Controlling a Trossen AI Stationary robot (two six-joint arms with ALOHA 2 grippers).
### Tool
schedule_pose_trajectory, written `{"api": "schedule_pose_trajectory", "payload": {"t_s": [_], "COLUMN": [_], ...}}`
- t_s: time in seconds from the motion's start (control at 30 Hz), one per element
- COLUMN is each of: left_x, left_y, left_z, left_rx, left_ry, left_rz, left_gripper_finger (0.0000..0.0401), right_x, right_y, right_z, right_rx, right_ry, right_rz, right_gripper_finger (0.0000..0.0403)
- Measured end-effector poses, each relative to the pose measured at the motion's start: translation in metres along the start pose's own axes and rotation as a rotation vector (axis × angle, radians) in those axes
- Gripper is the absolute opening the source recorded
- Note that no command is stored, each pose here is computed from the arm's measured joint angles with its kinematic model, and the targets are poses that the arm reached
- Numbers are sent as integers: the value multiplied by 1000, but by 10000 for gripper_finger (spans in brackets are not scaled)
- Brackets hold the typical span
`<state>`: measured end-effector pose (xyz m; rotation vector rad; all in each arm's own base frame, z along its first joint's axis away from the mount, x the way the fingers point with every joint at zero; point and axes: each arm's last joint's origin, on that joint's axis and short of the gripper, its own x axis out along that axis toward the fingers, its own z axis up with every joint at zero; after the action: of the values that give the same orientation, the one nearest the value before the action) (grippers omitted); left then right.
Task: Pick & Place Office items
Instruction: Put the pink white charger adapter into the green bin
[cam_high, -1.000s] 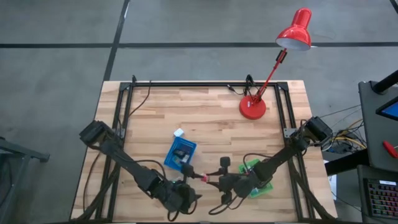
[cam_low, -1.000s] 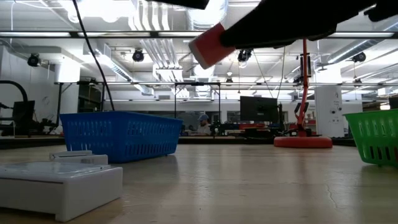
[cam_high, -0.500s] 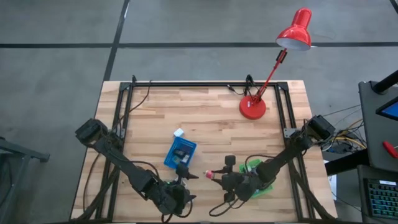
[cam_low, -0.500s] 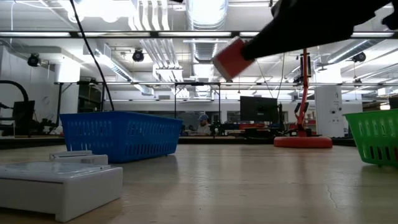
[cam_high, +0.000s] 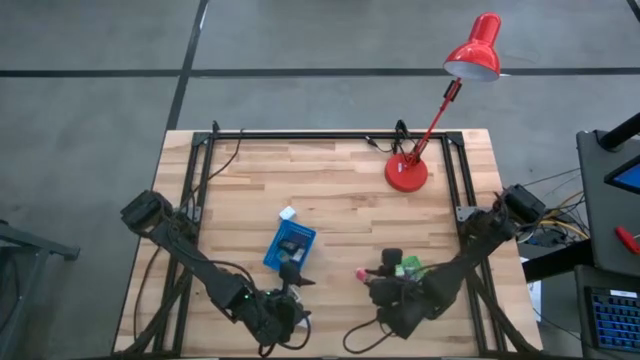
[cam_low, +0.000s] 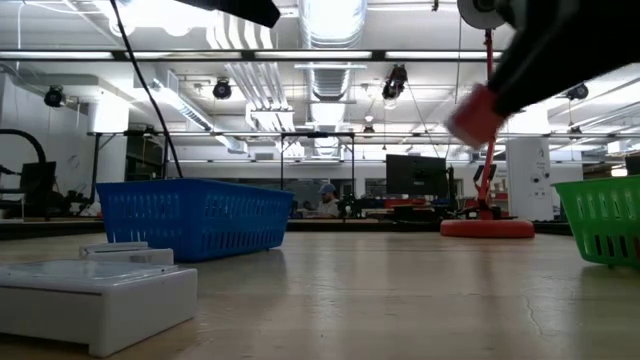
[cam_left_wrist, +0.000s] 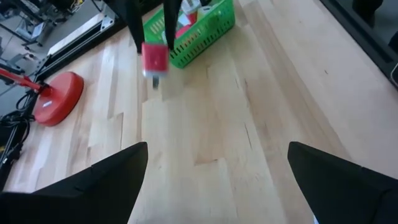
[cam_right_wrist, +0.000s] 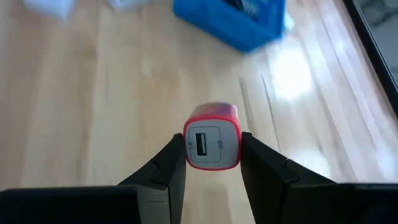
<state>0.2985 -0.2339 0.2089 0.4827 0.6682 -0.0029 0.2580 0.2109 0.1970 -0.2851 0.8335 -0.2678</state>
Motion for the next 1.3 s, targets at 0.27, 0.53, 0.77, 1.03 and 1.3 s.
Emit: {"api": "schedule_pose_trajectory", "payload": {"t_s": [0.27,0.53,0.77,1.03,1.3], "left_x": [-13,-24,-25,-25,-25], "left_y": [5,8,9,9,9], "left_z": [-1,-8,-15,-15,-16], "left_rx": [-17,-38,-73,-78,-72], "left_ry": [17,71,113,115,117], "left_rz": [44,100,116,117,130], "left_gripper_finger": [390,390,390,389,389], "right_x": [-21,-27,-31,-34,-53], "right_y": [-3,-9,-14,-14,-15], "right_z": [-12,-26,-32,-36,-23], "right_rx": [13,30,22,45,58], "right_ry": [165,298,404,495,452], "right_rz": [-27,-69,-82,-61,-96], "right_gripper_finger": [116,116,116,116,116]}}
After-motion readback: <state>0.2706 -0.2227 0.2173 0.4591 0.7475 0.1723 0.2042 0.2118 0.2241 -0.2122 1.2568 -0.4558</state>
